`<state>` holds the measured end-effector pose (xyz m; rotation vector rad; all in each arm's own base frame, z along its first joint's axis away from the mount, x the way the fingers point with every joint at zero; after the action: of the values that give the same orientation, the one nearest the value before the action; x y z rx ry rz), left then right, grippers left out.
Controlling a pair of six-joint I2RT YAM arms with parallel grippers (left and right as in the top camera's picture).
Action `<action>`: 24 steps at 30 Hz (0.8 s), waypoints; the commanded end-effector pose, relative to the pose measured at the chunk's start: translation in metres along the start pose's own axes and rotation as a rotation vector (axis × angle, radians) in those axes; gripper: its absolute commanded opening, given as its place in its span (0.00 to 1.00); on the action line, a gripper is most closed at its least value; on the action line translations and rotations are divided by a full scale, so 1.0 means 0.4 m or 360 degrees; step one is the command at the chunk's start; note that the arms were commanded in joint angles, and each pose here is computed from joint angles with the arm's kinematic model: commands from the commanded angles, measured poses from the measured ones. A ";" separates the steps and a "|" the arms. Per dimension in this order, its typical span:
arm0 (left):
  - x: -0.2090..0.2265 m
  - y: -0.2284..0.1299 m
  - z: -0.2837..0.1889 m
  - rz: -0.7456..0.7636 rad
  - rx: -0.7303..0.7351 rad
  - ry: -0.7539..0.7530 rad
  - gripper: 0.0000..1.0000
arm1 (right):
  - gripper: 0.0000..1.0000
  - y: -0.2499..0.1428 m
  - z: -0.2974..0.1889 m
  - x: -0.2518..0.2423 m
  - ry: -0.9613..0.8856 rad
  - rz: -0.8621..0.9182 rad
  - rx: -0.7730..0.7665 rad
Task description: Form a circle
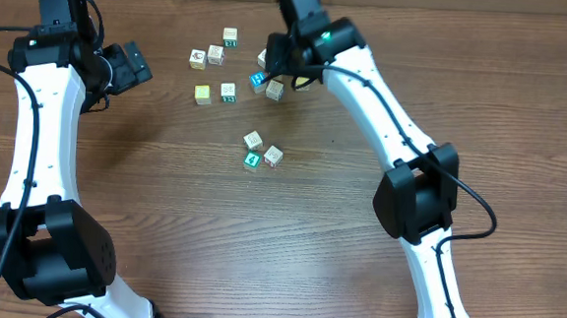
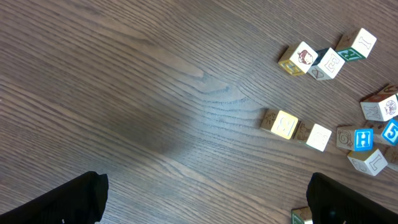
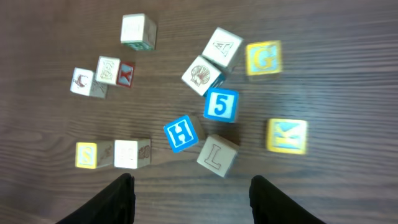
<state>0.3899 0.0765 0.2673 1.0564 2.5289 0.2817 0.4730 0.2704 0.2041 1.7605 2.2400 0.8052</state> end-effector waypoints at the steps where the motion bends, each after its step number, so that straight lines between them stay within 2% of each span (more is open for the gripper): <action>1: -0.006 -0.004 0.006 0.0000 0.0011 -0.0002 1.00 | 0.56 -0.030 0.037 0.005 -0.0019 -0.0022 0.0005; 10: -0.006 -0.004 0.006 0.0000 0.0011 -0.0002 1.00 | 0.56 -0.093 0.140 -0.028 -0.0127 0.0112 -0.0051; 24: -0.006 -0.004 0.006 0.0000 0.0011 -0.0002 1.00 | 0.56 -0.071 0.154 -0.017 -0.0077 0.0152 -0.0182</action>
<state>0.3899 0.0765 0.2673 1.0559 2.5291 0.2816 0.4790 0.2778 0.1348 1.8111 2.0813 0.8759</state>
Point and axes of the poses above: each gripper's point midway between its finger pads, its own z axis out along the fingers, its own x axis along the line the jaws close on, y = z × x, the point moved 10 cm from there along -z, back along the fingers, and after that the axes turned 13 degrees about -z, right-handed, at the moved point
